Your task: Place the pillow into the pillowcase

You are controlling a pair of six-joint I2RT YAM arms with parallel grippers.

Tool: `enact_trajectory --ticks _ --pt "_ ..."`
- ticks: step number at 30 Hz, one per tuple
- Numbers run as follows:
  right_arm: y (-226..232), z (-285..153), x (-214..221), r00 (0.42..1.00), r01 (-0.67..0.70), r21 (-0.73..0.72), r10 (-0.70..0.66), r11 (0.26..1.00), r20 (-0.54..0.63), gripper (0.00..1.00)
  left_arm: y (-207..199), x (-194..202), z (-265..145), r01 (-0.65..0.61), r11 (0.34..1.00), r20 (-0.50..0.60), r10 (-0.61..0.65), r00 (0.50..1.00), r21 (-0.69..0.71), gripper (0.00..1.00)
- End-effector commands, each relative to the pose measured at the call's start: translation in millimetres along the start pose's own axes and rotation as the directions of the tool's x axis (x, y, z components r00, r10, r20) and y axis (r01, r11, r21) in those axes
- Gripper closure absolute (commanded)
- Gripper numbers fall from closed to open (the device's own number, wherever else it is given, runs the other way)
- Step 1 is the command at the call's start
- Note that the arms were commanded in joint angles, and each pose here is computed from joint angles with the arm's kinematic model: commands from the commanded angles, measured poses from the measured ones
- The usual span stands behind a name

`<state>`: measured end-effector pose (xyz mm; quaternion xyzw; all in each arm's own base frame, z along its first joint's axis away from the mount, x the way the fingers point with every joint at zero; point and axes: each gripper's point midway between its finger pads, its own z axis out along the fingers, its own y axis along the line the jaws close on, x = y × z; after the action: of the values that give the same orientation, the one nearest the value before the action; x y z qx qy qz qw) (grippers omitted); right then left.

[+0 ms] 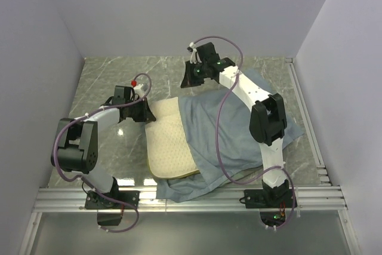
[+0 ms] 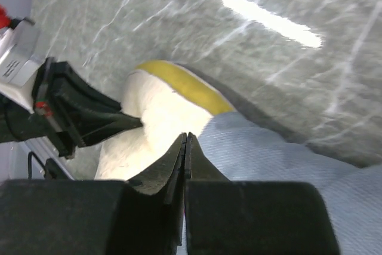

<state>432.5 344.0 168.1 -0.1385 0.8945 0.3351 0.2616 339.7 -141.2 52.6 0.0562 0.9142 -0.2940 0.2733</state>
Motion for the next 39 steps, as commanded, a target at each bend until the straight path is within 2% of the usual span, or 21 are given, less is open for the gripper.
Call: enact_trajectory --ticks 1,3,4,6,7,11,15,16,18,19,22,25,32,34,37,39 --pt "-0.3 -13.3 -19.1 0.998 0.022 0.011 -0.023 1.0 0.058 1.0 5.1 24.4 -2.1 -0.003 1.0 -0.08 0.001 0.997 -0.021 1.0" --pt "-4.1 -9.9 -13.2 0.999 0.023 0.025 -0.024 0.999 0.036 1.0 3.9 21.1 -2.1 -0.009 1.0 -0.073 0.008 0.997 -0.016 1.0" --pt "-8.3 -8.9 -12.8 0.999 0.023 0.045 -0.024 0.999 0.033 0.81 3.2 20.2 -2.1 -0.01 1.0 -0.07 0.009 0.997 -0.013 1.0" --pt "-10.6 -5.0 -7.7 1.0 0.015 0.055 -0.016 0.998 0.006 0.49 3.5 20.3 -1.0 -0.008 1.0 -0.071 0.008 0.997 -0.011 1.0" --pt "-11.7 -2.8 -5.0 1.0 0.014 0.053 -0.014 0.998 -0.007 0.28 3.1 20.0 -0.5 -0.005 1.0 -0.071 0.005 0.997 -0.009 1.0" --pt "-13.9 12.9 14.2 0.996 0.042 0.1 -0.034 0.994 -0.082 0.26 3.9 21.6 1.5 0.006 1.0 -0.075 -0.007 0.997 -0.008 1.0" --pt "-16.8 33.9 54.3 0.979 0.073 0.125 -0.048 0.99 -0.196 0.28 5.1 20.3 1.8 0.007 1.0 -0.073 -0.008 0.997 -0.016 0.99" --pt "-16.8 36.3 60.2 0.976 0.081 0.128 -0.052 0.989 -0.211 0.32 5.1 20.3 1.4 0.008 1.0 -0.072 -0.009 0.997 -0.017 0.99" --pt "-23.5 37.5 67.2 0.973 0.086 0.15 -0.051 0.985 -0.227 0.43 6.4 20.1 1.8 0.008 1.0 -0.071 -0.009 0.997 -0.023 1.0" --pt "-25.5 36.3 67.2 0.973 0.088 0.158 -0.051 0.984 -0.224 0.54 7.0 21.4 2.1 0.011 1.0 -0.072 -0.013 0.997 -0.025 1.0" --pt "-31.8 22.5 53.7 0.982 0.086 0.18 -0.052 0.98 -0.184 0.73 9.1 24.2 3.9 0.018 0.999 -0.082 -0.021 0.996 -0.031 1.0" --pt "-38.2 2.6 30.9 0.99 0.096 0.211 -0.071 0.973 -0.126 0.85 11.3 26.2 5.2 0.028 0.999 -0.088 -0.032 0.996 -0.041 1.0" --pt "-27.6 -22.0 0.5 0.995 0.095 0.171 -0.091 0.981 -0.034 0.87 6.4 19.2 6.8 0.024 1.0 -0.073 -0.025 0.997 -0.013 1.0" --pt "-18.3 -22.0 -0.2 0.996 0.089 0.128 -0.087 0.988 -0.024 1.0 -1.1 15.7 6.3 0.019 0.999 -0.063 -0.018 0.998 0.027 0.99" --pt "12.5 -19.1 9.0 0.997 0.059 -0.007 -0.059 0.998 -0.04 1.0 -31.0 4.3 3.0 0.0 0.985 -0.034 0.006 0.999 0.171 0.99" --pt "48.0 -20.2 13.0 0.996 0.084 -0.115 -0.088 0.99 -0.032 1.0 -63.2 -8.8 -3.5 -0.028 0.949 0.007 0.027 1.0 0.315 0.99"
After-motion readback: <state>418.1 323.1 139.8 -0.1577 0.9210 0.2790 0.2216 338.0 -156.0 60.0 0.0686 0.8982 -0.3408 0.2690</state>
